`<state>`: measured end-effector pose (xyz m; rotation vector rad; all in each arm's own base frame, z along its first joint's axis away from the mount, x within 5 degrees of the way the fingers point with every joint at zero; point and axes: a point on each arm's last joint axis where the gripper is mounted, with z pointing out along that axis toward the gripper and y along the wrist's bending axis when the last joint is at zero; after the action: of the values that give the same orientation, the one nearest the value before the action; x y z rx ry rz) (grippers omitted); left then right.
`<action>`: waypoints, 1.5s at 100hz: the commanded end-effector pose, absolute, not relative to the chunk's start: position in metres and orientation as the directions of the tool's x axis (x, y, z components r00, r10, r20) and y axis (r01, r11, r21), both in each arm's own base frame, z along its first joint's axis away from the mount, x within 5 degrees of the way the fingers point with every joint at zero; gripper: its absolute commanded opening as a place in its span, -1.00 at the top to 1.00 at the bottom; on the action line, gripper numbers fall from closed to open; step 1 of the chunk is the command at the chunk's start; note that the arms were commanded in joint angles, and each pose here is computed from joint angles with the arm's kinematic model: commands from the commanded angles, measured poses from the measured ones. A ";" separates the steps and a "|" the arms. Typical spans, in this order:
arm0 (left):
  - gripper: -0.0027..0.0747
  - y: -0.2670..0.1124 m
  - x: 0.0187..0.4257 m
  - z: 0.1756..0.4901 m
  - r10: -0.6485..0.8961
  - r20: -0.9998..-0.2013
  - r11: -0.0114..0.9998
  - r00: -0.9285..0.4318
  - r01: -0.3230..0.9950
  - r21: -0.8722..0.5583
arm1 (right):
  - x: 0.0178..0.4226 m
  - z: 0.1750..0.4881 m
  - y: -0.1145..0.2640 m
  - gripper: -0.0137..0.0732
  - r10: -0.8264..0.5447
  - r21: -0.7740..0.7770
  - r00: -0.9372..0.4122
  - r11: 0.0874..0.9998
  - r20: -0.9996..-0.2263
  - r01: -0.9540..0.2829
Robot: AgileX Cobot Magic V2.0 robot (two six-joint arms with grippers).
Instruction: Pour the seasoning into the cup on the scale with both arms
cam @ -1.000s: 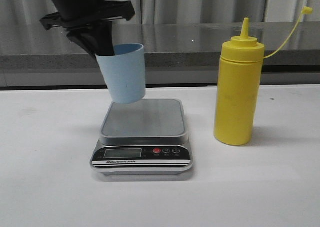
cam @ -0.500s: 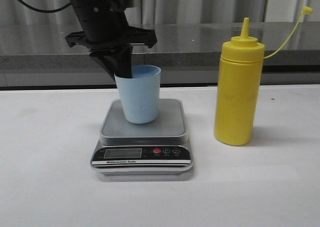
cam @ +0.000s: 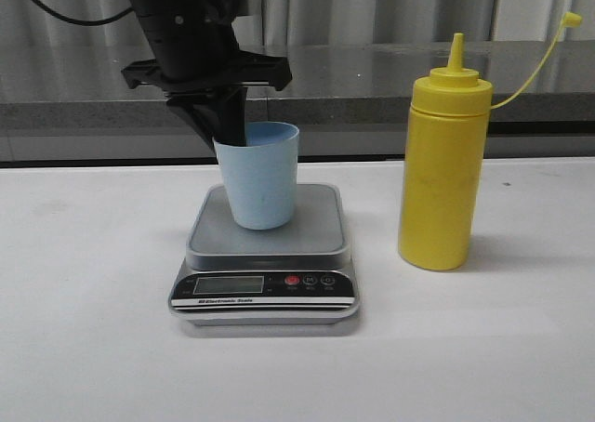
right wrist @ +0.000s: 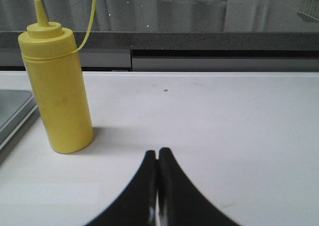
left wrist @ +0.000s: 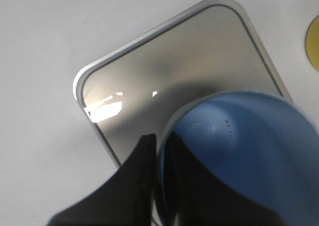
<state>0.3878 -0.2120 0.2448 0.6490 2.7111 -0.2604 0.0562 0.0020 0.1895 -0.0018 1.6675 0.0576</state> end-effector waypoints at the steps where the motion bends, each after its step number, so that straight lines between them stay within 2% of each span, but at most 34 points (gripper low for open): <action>1: 0.70 -0.213 0.385 0.277 0.375 -0.461 0.877 -0.804 0.468 -0.104 | 0.054 0.204 0.002 0.84 0.021 0.020 0.021 0.999 -1.000 -0.037; 7: 0.48 -0.213 0.385 0.277 0.375 -0.461 0.877 -0.804 0.468 -0.104 | 0.054 0.204 0.002 0.84 0.021 0.020 0.021 0.999 -1.000 -0.037; 19: -0.09 -0.213 0.384 0.278 0.374 -0.463 0.877 -0.804 0.469 -0.104 | 0.054 0.204 0.002 0.84 0.021 0.020 0.021 0.999 -1.000 -0.037; 26: -0.32 -0.213 0.384 0.280 0.373 -0.466 0.877 -0.802 0.469 -0.104 | 0.054 0.204 0.002 0.84 0.021 0.020 0.021 0.999 -1.000 -0.037; 31: -0.38 -0.212 0.383 0.283 0.372 -0.473 0.877 -0.799 0.470 -0.104 | 0.054 0.204 0.002 0.84 0.021 0.020 0.021 0.999 -1.000 -0.037; 70: -0.39 -0.197 0.367 0.342 0.331 -0.589 0.877 -0.737 0.471 -0.096 | 0.054 0.204 0.002 0.84 0.021 0.020 0.021 0.999 -1.000 -0.037; 83: -0.37 -0.178 0.360 0.364 0.289 -0.643 0.890 -0.709 0.447 -0.093 | 0.054 0.204 0.002 0.84 0.021 0.020 0.021 0.999 -1.000 -0.037; 99: -0.37 -0.144 0.346 0.377 0.214 -0.704 0.918 -0.678 0.386 -0.092 | 0.054 0.204 0.002 0.84 0.021 0.020 0.021 0.999 -1.000 -0.037; 115: -0.37 -0.098 0.317 0.386 0.122 -0.764 0.952 -0.633 0.293 -0.091 | 0.054 0.204 0.002 0.84 0.021 0.020 0.021 0.999 -1.000 -0.037; 129: -0.37 -0.060 0.279 0.394 0.039 -0.839 0.974 -0.543 0.209 -0.089 | 0.054 0.204 0.002 0.84 0.021 0.020 0.021 0.999 -1.000 -0.037; 150: -0.37 -0.029 0.212 0.391 -0.011 -0.930 0.989 -0.368 0.133 -0.064 | 0.054 0.204 0.002 0.84 0.021 0.020 0.021 0.999 -1.000 -0.037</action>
<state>0.2363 -0.0372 0.3753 0.1248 2.1341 -0.1641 0.0562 0.0020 0.1895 -0.0018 1.6675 0.0576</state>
